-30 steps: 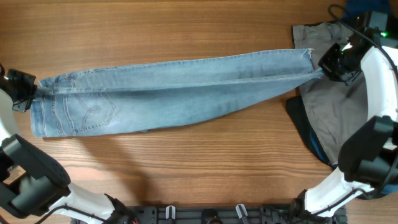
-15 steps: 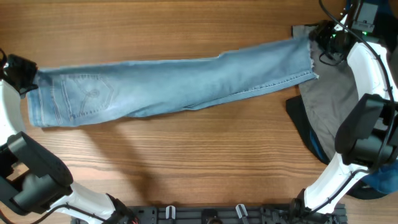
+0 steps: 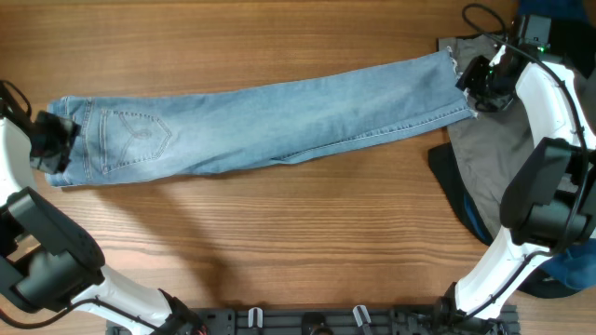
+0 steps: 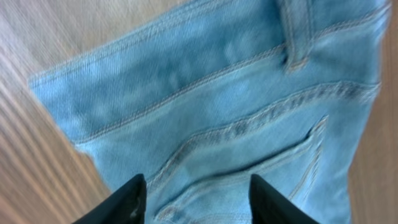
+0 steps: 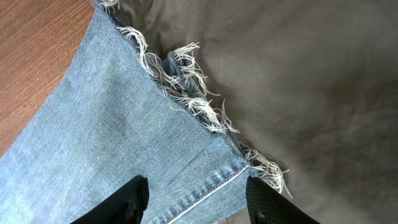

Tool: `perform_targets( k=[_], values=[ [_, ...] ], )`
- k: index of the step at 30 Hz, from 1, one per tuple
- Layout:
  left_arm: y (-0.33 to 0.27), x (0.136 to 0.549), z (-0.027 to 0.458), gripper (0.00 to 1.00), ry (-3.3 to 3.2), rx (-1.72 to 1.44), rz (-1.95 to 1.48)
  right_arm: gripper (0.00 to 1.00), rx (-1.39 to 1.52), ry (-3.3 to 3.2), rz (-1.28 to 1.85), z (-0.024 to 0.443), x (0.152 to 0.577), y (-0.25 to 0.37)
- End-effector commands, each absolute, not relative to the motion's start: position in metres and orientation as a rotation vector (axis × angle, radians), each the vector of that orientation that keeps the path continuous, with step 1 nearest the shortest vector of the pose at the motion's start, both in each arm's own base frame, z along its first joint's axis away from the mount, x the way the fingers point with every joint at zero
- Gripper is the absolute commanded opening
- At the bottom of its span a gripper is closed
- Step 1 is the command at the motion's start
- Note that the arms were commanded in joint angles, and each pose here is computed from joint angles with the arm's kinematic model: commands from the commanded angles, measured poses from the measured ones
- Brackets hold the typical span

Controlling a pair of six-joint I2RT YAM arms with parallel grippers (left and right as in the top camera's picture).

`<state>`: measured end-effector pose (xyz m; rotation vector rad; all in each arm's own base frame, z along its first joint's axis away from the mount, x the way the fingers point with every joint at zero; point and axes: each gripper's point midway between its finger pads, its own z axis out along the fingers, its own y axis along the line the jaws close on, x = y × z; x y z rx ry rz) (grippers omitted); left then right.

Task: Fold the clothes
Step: 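Stretch the stacked legs between both grippers, pulling right gripper outward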

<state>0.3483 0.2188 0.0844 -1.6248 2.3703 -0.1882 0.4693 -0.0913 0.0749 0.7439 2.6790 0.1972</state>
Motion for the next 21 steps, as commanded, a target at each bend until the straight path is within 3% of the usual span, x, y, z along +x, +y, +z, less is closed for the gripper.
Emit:
perform_targets(
  k=[1, 5, 12, 21],
  values=[
    [0.203, 0.347, 0.083, 0.52, 2.451, -1.582, -0.257, 0.59, 0.654, 2.697, 0.150, 0.073, 0.473, -0.095],
    [0.198, 0.341, 0.070, 0.52, 2.501, -1.568, -0.211, 0.60, 0.490, 2.727, 0.121, 0.073, 0.474, -0.095],
    [0.196, 0.338, 0.030, 0.54, 2.481, -1.543, -0.194, 0.82, 0.250, 2.733, 0.071, 0.074, 0.478, -0.096],
    [0.194, 0.325, 0.005, 0.54, 2.485, -1.553, -0.144, 0.83, 0.172, 2.679, 0.044, 0.045, 0.483, -0.097]
  ],
)
